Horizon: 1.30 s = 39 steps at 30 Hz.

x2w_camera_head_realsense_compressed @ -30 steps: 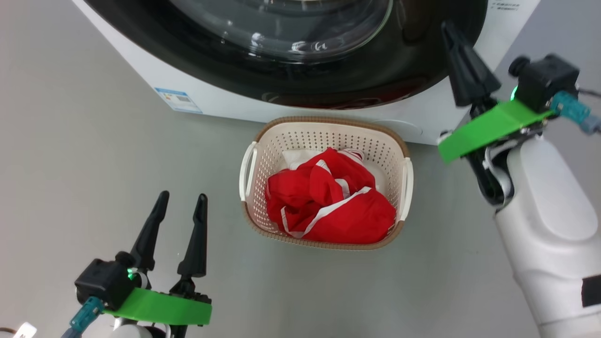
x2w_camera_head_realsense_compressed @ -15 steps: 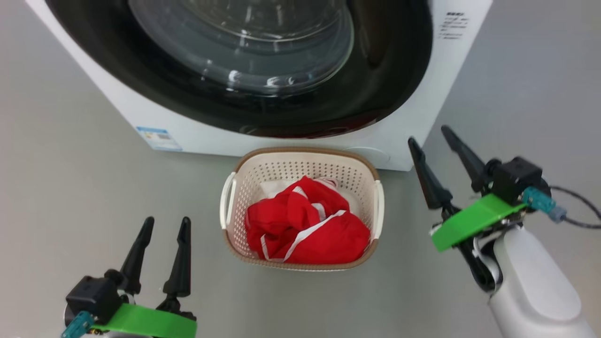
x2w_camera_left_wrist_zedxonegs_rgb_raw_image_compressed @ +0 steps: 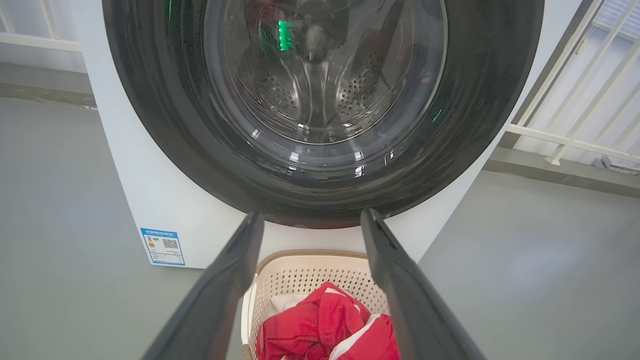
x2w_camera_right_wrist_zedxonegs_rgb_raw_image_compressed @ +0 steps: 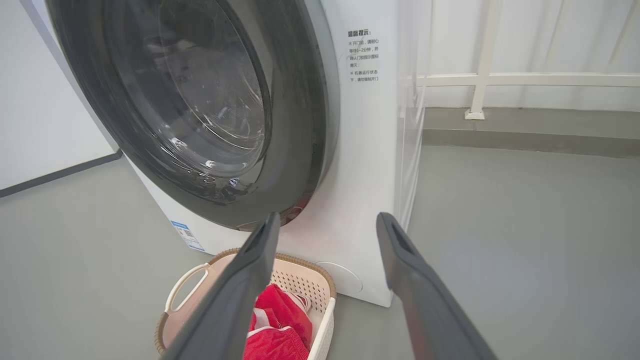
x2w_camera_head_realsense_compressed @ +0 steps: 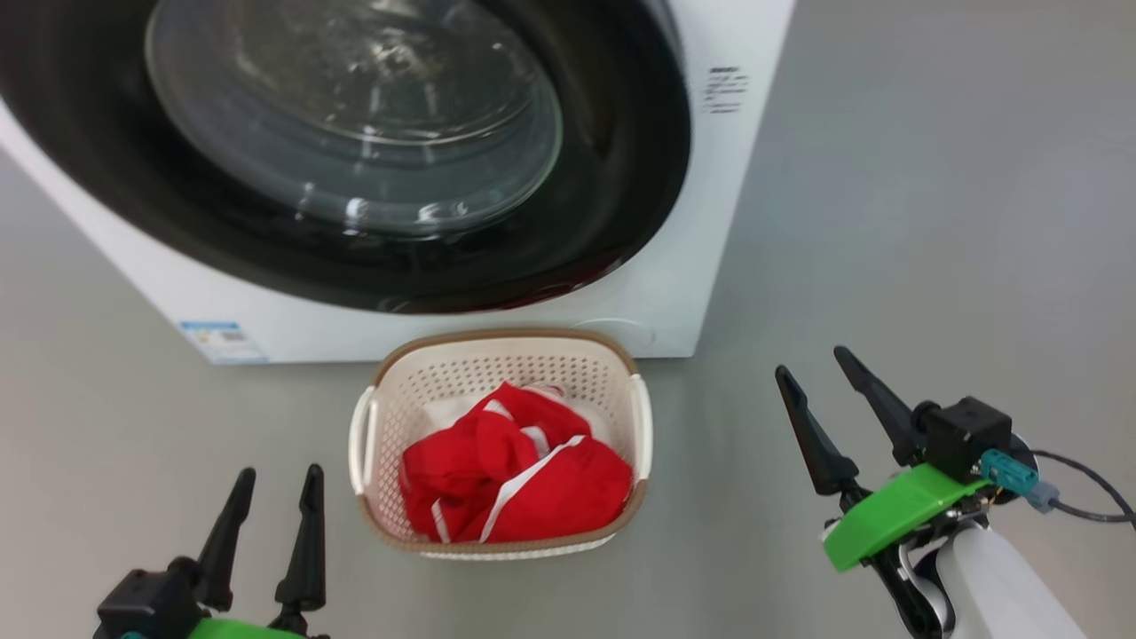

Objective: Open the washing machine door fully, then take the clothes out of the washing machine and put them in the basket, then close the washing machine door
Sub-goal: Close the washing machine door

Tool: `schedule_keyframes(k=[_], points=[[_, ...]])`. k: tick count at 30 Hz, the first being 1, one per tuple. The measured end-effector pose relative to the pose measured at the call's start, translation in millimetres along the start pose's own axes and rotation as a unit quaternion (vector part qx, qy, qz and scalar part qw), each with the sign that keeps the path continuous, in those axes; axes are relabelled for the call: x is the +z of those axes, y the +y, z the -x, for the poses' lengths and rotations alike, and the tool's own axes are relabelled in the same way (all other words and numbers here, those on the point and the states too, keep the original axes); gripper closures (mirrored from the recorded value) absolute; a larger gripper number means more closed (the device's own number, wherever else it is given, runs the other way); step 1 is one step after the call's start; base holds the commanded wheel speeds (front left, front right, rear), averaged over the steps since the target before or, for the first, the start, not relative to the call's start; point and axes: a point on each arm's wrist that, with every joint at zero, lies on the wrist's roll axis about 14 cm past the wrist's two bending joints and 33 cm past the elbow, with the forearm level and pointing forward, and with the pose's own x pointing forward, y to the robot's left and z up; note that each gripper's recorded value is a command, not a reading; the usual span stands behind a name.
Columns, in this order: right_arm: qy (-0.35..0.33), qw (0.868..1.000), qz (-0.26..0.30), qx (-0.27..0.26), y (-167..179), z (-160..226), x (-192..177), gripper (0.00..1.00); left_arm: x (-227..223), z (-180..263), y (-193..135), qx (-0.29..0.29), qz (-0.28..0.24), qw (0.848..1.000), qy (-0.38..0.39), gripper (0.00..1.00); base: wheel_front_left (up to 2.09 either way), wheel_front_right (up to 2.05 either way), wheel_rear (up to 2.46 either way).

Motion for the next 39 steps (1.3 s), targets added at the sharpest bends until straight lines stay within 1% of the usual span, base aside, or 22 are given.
schedule_keyframes(k=[12,29,39], points=[[-0.013,0.998,0.01,-0.055,-30,46,13,0.0,-2,3,-15,-0.023,0.002,1.0,0.002,0.0,0.0,0.0,0.0],[-0.017,0.995,0.017,-0.094,-45,95,18,0.0,8,15,-15,-0.024,-0.006,1.0,-0.013,0.0,0.0,0.0,0.0],[-0.019,0.993,0.018,-0.114,-53,113,18,0.0,13,20,-16,-0.026,-0.014,0.999,-0.02,0.0,0.0,0.0,0.0]])
